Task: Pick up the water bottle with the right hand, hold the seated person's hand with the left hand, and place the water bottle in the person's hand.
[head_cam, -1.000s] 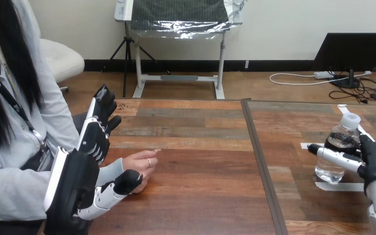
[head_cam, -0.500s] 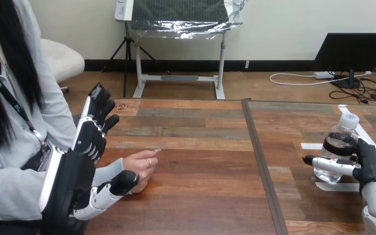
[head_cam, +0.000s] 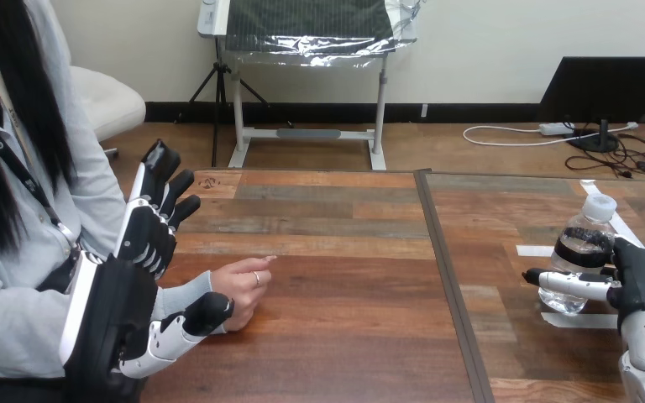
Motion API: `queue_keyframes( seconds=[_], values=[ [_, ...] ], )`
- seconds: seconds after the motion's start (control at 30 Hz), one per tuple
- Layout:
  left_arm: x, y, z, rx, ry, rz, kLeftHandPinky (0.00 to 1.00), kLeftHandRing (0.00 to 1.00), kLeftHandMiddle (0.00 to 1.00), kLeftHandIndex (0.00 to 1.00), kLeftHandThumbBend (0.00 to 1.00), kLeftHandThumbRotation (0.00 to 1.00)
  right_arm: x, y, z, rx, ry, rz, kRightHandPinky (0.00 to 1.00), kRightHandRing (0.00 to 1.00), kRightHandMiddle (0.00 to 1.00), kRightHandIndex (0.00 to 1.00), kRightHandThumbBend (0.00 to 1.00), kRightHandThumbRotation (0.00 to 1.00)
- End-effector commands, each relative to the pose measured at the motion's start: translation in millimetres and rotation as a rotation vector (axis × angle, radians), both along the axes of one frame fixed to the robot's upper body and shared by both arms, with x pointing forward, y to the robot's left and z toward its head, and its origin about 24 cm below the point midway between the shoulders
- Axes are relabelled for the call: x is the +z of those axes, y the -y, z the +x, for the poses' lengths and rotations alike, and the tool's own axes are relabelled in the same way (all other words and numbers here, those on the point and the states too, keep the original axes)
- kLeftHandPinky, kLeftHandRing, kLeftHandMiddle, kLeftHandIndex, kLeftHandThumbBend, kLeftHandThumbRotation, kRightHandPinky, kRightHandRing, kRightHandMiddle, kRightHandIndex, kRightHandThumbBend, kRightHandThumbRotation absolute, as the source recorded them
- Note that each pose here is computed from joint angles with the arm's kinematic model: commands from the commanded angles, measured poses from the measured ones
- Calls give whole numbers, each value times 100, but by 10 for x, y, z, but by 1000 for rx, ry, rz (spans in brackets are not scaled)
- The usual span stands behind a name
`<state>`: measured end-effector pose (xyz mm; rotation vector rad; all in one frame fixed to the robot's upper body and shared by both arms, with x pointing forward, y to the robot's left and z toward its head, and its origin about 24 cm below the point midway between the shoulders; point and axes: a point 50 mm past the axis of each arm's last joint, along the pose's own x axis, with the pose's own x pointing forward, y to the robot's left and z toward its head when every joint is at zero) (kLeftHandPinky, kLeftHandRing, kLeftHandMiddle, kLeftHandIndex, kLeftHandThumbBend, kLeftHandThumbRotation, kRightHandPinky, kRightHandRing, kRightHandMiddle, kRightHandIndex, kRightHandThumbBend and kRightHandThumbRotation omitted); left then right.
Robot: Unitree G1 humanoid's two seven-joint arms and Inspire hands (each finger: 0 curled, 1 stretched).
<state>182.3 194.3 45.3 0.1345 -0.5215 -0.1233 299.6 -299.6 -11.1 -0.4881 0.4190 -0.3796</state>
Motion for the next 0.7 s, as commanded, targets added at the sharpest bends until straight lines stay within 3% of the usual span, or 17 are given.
queue_keyframes(
  seconds=[0.0, 0.3, 0.43, 0.67],
  values=[
    [174, 5, 49, -14, 108, 11, 90, 95, 99, 100, 100, 66, 225, -101, 230, -7, 88, -9, 58, 63, 66, 67, 92, 0],
    [177, 12, 30, -10, 105, 10, 88, 93, 98, 100, 100, 66, 257, -100, 246, -66, 120, -16, 42, 47, 51, 54, 88, 0],
    [180, 13, 20, -10, 106, 11, 88, 93, 97, 100, 100, 67, 261, -97, 254, -98, 125, 19, 38, 43, 48, 52, 87, 0],
    [180, 19, 11, -14, 104, 9, 88, 93, 97, 100, 100, 66, 282, -100, 263, -107, 147, 19, 34, 40, 47, 50, 86, 0]
  ],
)
